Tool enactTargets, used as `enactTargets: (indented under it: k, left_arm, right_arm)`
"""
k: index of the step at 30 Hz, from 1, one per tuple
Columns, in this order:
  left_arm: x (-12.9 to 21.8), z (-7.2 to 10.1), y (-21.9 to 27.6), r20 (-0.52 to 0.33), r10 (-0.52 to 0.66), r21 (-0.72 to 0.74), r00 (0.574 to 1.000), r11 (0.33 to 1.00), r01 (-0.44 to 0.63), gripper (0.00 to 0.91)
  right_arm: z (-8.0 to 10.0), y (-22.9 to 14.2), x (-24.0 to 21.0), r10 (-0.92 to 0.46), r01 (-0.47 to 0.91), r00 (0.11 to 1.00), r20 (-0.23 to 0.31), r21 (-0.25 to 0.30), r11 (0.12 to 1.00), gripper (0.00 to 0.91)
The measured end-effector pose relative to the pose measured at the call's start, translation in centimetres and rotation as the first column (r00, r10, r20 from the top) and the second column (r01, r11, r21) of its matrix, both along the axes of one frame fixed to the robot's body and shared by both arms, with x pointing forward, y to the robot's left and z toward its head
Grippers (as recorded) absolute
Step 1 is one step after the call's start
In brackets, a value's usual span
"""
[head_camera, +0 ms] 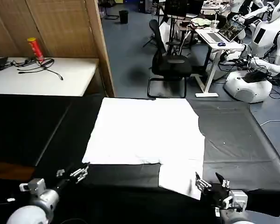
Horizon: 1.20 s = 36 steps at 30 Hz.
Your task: Fold and organize the clothes.
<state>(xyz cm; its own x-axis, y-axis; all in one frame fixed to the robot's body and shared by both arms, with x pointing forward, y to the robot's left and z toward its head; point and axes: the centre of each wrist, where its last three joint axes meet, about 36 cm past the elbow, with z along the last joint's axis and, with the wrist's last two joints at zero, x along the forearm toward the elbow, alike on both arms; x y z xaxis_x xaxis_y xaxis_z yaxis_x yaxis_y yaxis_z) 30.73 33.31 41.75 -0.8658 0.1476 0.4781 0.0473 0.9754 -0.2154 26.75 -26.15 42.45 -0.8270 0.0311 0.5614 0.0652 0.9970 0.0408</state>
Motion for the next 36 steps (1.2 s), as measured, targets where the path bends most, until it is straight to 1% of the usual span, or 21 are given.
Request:
enactTargets:
  k: [1,2,3,4,5,6,7,8,9,10,11,12,18,19,22,26,31,36]
  left_arm:
    - [0.2,-0.2,0.1,-0.003,0.002,0.000,1.000,1.000,-0.002,0.770]
    - [0.3,-0.4,0.1,-0.005,0.003,0.000,1.000,1.000,-0.003,0.712]
    - [0.4,-0.5,0.2,-0.007,0.004,0.000,1.000,1.000,-0.004,0.624]
    - [0.6,-0.7,0.3,-0.008,0.004,0.000,1.000,1.000,-0.004,0.566]
    - [0.7,-0.8,0.4,-0.010,0.004,0.000,1.000,1.000,-0.004,0.429]
    - [0.8,-1.0,0.4,-0.012,0.003,-0.001,1.000,1.000,-0.003,0.332]
    - [0.9,-1.1,0.4,-0.014,0.004,-0.001,1.000,1.000,-0.004,0.156]
    - [0.9,-1.2,0.4,-0.015,0.004,-0.001,1.000,1.000,-0.004,0.137]
    - [0.9,-1.3,0.4,-0.017,0.002,-0.003,1.000,1.000,-0.002,0.010]
    - [0.9,-1.4,0.3,-0.018,-0.001,-0.004,1.000,1.000,0.001,0.000]
    - [0.9,-1.4,0.2,-0.018,-0.004,-0.005,1.000,1.000,0.004,0.000]
    - [0.8,-1.5,0.1,-0.019,-0.008,-0.006,1.000,1.000,0.008,0.000]
    - [0.5,-1.5,-0.4,-0.023,-0.023,-0.002,0.999,1.000,0.023,0.000]
    - [0.4,-1.5,-0.5,-0.022,-0.024,0.001,0.999,1.000,0.024,0.000]
    - [0.2,-1.3,-0.7,-0.020,-0.024,0.010,1.000,1.000,0.024,0.000]
    - [-0.2,-0.9,-0.8,-0.016,-0.019,0.021,1.000,1.000,0.020,0.000]
    - [-1.3,0.2,-1.2,-0.011,-0.001,0.035,1.000,0.999,0.001,0.000]
    - [-3.2,1.4,-1.8,-0.025,0.009,0.047,1.000,0.999,-0.008,0.000]
  right_arm:
    - [-0.1,0.0,0.0,-0.001,0.001,1.000,-0.002,0.000,1.000,0.878]
    - [-0.2,0.0,0.0,-0.001,0.001,1.000,-0.002,0.000,1.000,0.878]
    - [-0.3,0.0,0.0,-0.002,0.002,1.000,-0.003,-0.002,1.000,0.839]
    - [-0.3,0.0,0.0,-0.002,0.002,1.000,-0.003,-0.003,1.000,0.809]
    - [-0.3,0.1,0.0,-0.002,0.002,1.000,-0.004,-0.003,1.000,0.761]
    - [-0.3,0.1,-0.1,-0.001,0.001,1.000,-0.004,-0.002,1.000,0.722]
    - [-0.3,0.2,-0.1,-0.001,0.001,1.000,-0.005,-0.001,1.000,0.634]
    - [-0.3,0.3,-0.2,0.000,0.000,1.000,-0.006,-0.001,1.000,0.556]
    - [-0.3,0.3,-0.2,0.000,0.000,1.000,-0.008,-0.001,1.000,0.312]
    - [-0.3,0.4,-0.3,0.000,0.000,1.000,-0.009,-0.002,1.000,0.176]
    - [-0.3,0.5,-0.4,0.000,0.000,1.000,-0.010,-0.004,1.000,0.176]
    - [-0.3,0.5,-0.5,0.000,0.000,1.000,-0.011,-0.006,1.000,0.098]
    - [0.3,0.7,-1.0,-0.007,0.007,1.000,-0.010,-0.011,1.000,0.029]
    - [0.4,0.7,-1.1,-0.009,0.009,1.000,-0.011,-0.013,1.000,0.000]
    - [1.3,0.8,-1.5,-0.023,0.022,1.000,-0.017,-0.028,0.999,0.000]
    - [2.9,0.9,-2.5,-0.036,0.034,0.999,-0.028,-0.050,0.998,0.000]
    - [4.9,1.2,-4.3,-0.047,0.043,0.997,-0.054,-0.076,0.996,0.000]
    - [5.8,1.4,-5.7,-0.048,0.042,0.997,-0.068,-0.082,0.996,0.000]
